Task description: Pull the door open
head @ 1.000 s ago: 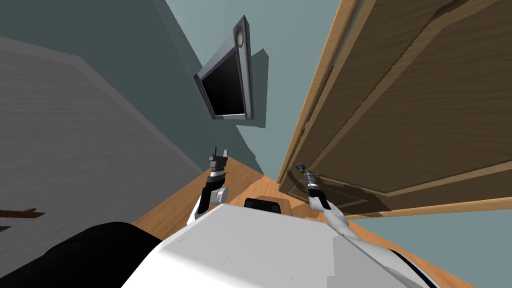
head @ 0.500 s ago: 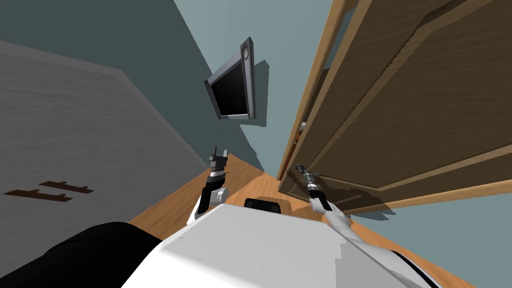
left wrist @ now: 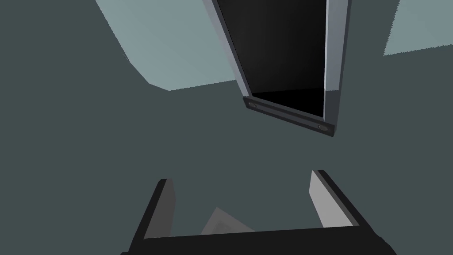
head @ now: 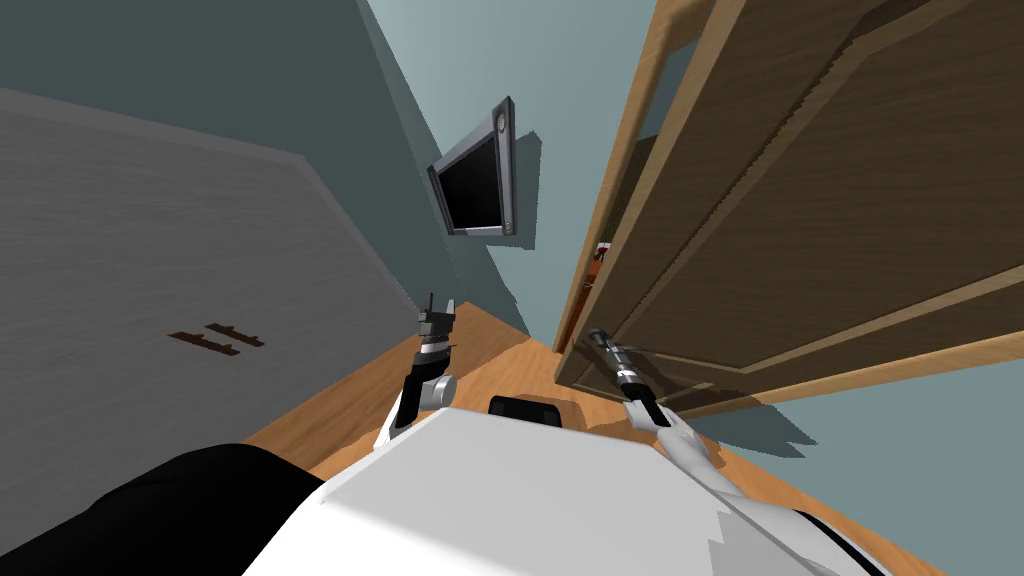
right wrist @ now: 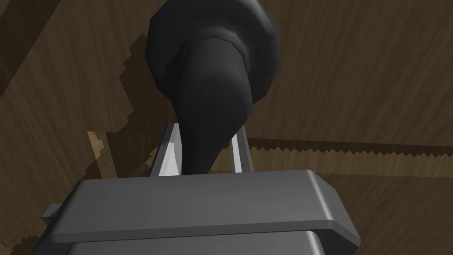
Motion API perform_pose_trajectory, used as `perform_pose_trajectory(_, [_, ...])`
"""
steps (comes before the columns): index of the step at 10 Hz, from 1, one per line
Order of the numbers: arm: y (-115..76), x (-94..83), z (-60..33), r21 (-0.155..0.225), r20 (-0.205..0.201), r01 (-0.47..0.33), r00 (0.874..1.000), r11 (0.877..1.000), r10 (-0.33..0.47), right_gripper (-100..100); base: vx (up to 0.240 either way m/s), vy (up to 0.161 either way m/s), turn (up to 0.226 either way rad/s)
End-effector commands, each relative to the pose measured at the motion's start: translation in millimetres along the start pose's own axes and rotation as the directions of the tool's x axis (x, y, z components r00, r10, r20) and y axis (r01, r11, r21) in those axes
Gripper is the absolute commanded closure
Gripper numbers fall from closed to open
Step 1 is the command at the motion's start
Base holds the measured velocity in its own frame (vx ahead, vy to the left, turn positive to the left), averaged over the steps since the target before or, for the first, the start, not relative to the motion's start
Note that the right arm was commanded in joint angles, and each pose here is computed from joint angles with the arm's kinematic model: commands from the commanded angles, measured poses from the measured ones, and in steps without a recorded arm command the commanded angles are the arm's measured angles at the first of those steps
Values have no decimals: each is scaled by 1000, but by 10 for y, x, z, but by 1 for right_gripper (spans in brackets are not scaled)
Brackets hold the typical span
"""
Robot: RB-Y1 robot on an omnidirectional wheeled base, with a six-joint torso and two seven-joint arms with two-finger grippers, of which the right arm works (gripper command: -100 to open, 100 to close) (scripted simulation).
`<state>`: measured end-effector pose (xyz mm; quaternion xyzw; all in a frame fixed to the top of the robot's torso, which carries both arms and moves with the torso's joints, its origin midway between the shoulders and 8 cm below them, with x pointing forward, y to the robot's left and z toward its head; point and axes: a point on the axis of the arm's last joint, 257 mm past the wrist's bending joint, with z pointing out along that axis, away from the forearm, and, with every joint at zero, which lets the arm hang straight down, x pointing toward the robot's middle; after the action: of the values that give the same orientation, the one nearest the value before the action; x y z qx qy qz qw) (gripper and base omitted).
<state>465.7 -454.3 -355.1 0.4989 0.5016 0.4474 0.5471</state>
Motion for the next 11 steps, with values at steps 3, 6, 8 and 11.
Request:
perform_pose_trajectory(3, [-9, 51, -43, 1, -29, -1, 1000, 1000, 1, 100, -178, -54, 58])
perform_pose_trajectory(6, [-4, 94, -193, -8, -92, 0, 996, 1000, -1, 100, -203, -80, 114])
perform_pose_trajectory(8, [10, 120, -291, -15, -136, 0, 991, 1000, -2, 100, -260, -95, 116])
perform_pose_trajectory(11, [9, 141, -347, -15, -157, -1, 988, 1000, -1, 100, -202, -62, 55])
